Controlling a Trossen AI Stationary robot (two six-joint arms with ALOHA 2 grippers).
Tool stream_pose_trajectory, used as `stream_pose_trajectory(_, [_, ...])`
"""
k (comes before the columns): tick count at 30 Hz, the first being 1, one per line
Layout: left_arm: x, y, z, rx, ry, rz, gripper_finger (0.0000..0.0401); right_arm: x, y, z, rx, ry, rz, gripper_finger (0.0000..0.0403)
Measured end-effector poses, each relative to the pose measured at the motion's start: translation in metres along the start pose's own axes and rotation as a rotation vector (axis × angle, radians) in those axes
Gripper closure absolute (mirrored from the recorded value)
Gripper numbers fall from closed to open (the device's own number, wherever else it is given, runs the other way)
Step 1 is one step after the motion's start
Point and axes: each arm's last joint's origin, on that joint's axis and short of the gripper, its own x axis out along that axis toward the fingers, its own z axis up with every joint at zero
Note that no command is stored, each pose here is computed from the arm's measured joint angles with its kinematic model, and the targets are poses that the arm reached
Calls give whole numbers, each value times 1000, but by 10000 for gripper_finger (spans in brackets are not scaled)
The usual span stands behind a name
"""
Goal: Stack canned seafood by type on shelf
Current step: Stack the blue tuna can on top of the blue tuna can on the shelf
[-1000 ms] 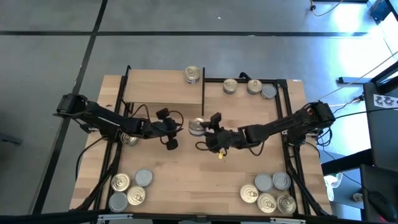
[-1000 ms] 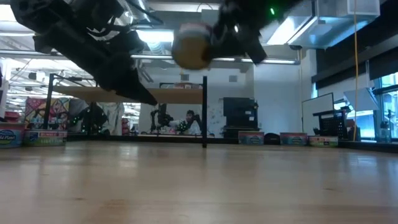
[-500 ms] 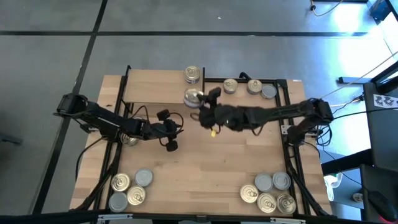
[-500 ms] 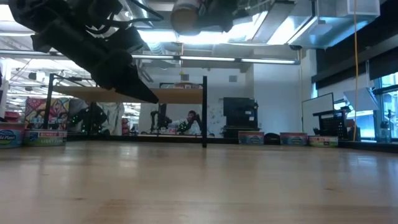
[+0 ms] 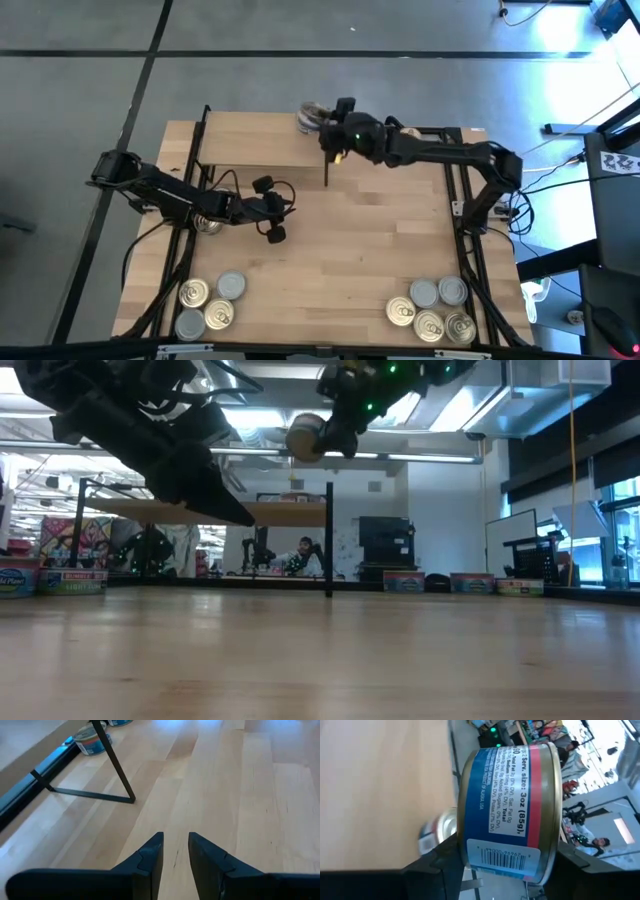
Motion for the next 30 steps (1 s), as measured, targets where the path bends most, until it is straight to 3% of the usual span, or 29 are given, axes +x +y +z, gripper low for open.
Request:
stream_pose_trajectory(5, [0, 0, 0, 1, -1, 1, 313, 17, -14, -1, 15, 13, -43, 204])
stream_pose_trajectory(11, [0, 0, 0, 3, 3, 2, 313, 30, -26, 4, -29, 89, 25, 204])
stream_pose_trajectory(20, [0, 0, 0, 10, 4, 2, 313, 55, -2, -5, -116, 162, 98, 204])
stream_pose_trajectory(30, [0, 1, -1, 7, 7, 2, 313, 69, 10, -13, -147, 227, 74, 204])
